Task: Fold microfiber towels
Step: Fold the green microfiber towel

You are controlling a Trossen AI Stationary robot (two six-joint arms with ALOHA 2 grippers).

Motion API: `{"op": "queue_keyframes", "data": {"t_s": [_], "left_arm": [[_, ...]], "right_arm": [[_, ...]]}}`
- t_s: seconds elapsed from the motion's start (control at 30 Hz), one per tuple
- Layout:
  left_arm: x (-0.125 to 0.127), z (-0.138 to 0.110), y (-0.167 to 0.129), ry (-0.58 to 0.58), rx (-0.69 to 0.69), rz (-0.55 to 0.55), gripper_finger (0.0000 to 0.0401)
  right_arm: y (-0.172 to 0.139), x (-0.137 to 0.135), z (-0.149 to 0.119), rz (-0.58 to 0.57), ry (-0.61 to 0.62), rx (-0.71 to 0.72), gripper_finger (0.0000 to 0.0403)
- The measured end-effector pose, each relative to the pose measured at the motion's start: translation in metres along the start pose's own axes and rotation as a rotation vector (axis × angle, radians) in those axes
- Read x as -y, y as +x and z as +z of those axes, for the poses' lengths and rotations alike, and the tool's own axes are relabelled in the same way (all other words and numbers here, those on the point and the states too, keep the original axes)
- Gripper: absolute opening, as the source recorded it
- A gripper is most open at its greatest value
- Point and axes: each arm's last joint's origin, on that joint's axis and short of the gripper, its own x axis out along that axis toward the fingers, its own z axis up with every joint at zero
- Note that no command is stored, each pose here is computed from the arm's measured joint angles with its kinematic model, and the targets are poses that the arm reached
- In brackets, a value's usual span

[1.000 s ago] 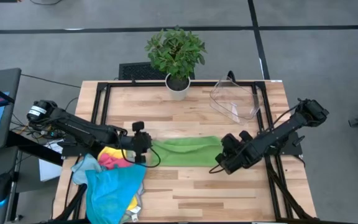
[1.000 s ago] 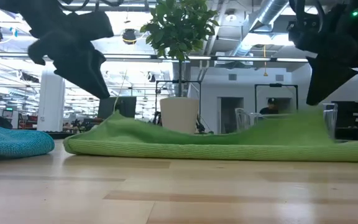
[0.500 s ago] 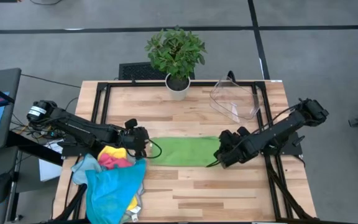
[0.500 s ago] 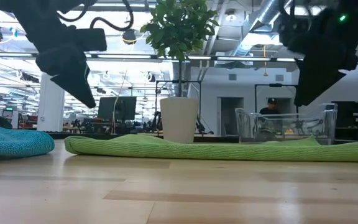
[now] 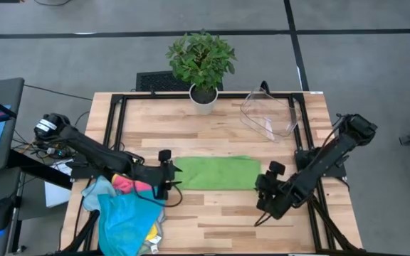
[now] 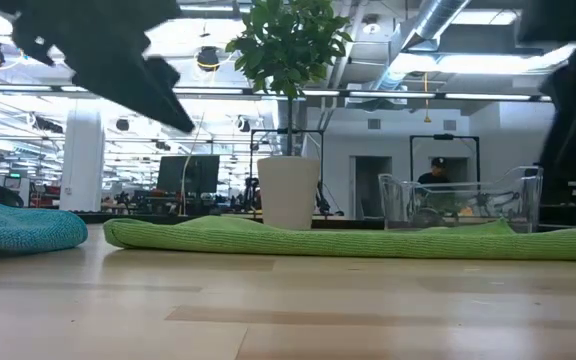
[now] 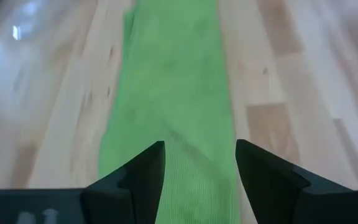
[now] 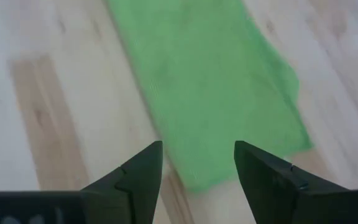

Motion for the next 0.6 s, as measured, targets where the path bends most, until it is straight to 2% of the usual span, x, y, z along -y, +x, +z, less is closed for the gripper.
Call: {"op": "queue_keyframes", "data": {"t_s": [0.1, 0.23, 0.4, 0.47, 0.6], "left_arm": [[0.003, -0.005, 0.010, -0.102, -0.037, 0.001, 0.0192], [0.004, -0.008, 0.014, -0.204, -0.055, 0.029, 0.0192], [-0.004, -0.016, 0.004, -0.441, -0.126, 0.102, 0.0192], [-0.006, -0.017, -0.003, -0.533, -0.137, 0.117, 0.0192], [-0.002, -0.016, -0.014, -0.630, -0.125, 0.100, 0.0192]], "right_arm": [[0.004, 0.005, -0.009, -0.011, 0.090, -0.014, 0.0226], [0.006, 0.008, -0.020, 0.053, 0.251, 0.009, 0.0226], [0.014, 0.017, -0.036, 0.093, 0.424, -0.005, 0.0226], [0.015, 0.018, -0.038, 0.130, 0.468, 0.001, 0.0226], [0.020, 0.017, -0.040, 0.165, 0.498, 0.008, 0.0226]]}}
